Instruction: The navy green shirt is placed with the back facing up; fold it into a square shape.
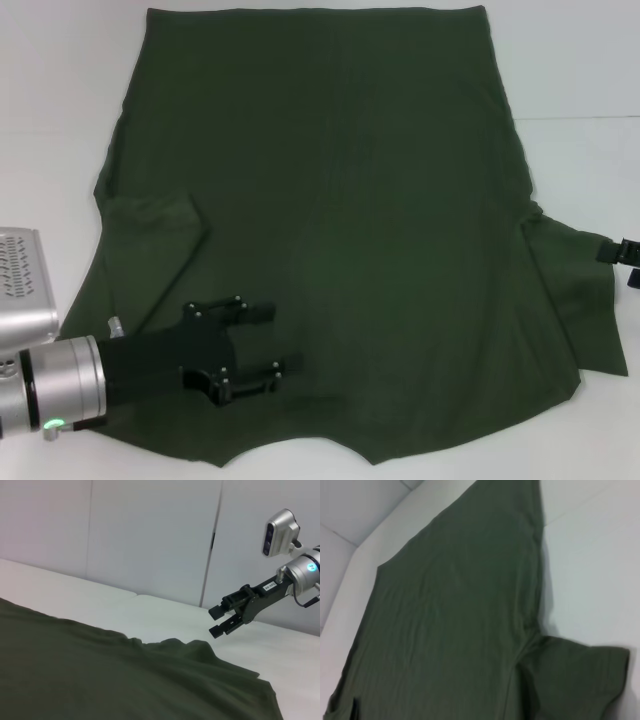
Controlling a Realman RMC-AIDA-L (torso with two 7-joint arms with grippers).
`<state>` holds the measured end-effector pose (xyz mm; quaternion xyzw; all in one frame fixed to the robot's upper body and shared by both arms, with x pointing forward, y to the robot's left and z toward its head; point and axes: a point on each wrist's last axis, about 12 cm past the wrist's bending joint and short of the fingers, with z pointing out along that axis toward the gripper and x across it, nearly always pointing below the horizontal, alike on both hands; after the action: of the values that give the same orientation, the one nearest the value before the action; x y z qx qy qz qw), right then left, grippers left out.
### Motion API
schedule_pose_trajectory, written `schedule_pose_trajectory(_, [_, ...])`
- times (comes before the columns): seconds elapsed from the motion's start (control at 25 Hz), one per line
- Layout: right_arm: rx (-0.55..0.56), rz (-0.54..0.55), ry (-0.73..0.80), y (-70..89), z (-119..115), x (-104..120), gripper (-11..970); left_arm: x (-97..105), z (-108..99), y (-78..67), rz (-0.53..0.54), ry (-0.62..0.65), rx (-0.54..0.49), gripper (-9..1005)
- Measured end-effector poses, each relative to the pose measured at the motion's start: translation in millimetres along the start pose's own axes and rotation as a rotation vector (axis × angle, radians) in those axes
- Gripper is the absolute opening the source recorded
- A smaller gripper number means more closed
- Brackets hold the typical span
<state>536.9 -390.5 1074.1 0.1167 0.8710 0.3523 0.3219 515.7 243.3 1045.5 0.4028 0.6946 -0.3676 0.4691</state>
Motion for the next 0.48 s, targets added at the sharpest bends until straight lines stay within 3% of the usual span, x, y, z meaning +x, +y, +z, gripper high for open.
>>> schedule_pose_trajectory(0.48, [0.025, 0.005, -0.020, -2.0, 19.9, 12.0, 891, 3.2, 3.3, 0.9, 0.004, 0.019, -0.013, 734])
